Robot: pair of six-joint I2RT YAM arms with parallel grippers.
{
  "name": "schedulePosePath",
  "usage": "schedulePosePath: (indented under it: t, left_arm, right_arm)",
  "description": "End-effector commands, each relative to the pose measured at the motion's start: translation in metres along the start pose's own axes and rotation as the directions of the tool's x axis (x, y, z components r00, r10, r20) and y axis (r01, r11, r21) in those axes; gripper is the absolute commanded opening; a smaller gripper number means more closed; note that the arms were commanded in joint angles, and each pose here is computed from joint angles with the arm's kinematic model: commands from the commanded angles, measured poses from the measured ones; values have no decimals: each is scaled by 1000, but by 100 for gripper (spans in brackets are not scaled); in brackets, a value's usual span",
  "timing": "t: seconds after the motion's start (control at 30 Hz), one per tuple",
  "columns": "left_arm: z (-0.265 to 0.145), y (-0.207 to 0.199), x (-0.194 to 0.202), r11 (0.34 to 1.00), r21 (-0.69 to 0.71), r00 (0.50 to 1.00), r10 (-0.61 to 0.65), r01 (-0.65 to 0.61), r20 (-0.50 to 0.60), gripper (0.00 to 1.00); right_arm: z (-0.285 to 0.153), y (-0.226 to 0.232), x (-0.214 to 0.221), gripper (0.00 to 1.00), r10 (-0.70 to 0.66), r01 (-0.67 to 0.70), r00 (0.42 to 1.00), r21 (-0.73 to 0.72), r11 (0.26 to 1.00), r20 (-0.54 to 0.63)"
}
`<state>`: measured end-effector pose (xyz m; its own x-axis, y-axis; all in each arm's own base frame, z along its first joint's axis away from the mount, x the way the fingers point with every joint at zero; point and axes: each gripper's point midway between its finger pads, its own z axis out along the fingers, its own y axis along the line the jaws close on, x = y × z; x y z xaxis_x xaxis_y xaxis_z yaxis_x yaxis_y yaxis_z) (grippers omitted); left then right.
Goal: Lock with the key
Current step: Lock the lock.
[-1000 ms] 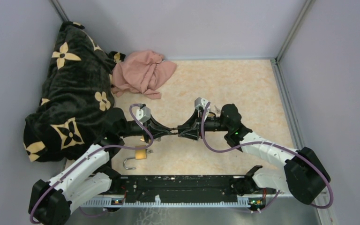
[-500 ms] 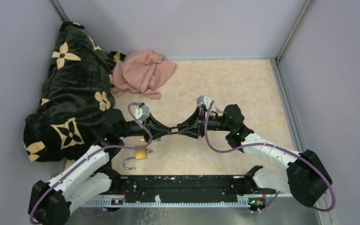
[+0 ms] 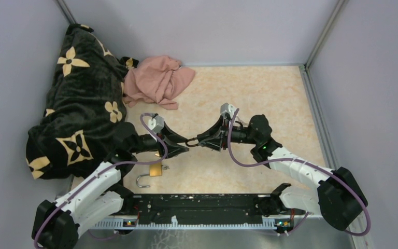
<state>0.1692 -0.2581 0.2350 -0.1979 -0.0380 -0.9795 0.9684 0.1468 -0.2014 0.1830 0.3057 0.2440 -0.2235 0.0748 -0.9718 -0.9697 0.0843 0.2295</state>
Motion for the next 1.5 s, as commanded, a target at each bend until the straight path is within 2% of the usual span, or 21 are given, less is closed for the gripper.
schedulePosePath:
  t: [0.0, 0.07, 0.23, 0.43, 0.53, 0.77, 0.83, 0.9, 0.93, 1.47]
  left_arm:
    - [0, 4, 10, 999, -16, 999, -49, 49, 10, 51]
    - [1, 7, 10, 998, -26, 998, -56, 57, 25, 51]
    - [4, 7, 0, 999, -23, 997, -42, 44, 65, 42]
    - [7, -3, -2, 999, 28, 997, -30, 28, 67, 39]
    - [8, -4, -1, 999, 35, 997, -32, 29, 68, 33]
    - [11, -11, -12, 998, 65, 996, -5, -1, 89, 26]
    - [12, -12, -12, 997, 71, 996, 1, -7, 89, 16]
    - [12, -13, -13, 997, 72, 996, 5, -11, 91, 1]
    - [12, -14, -14, 997, 74, 995, 8, -15, 95, 0]
    - [21, -39, -55, 971, 193, 979, 111, -143, 170, 0]
  right_arm:
    - [-1, 13, -47, 0, -128, 132, 983, -20, 991, 133]
    - [-1, 15, -50, 0, -128, 134, 982, -29, 991, 141]
    - [-1, 19, -53, 0, -127, 136, 980, -47, 990, 154]
    - [-1, 19, -53, 0, -128, 137, 979, -46, 989, 159]
    - [-1, 19, -54, 0, -129, 138, 979, -45, 989, 160]
    - [-1, 18, -52, 0, -122, 131, 979, -45, 990, 161]
    - [-1, 18, -51, 0, -123, 131, 979, -44, 990, 161]
    - [0, 17, -50, 0, -121, 130, 980, -44, 991, 160]
    - [0, 16, -49, 0, -120, 128, 980, -41, 991, 160]
    - [13, 1, -41, 0, -124, 139, 971, -59, 989, 205]
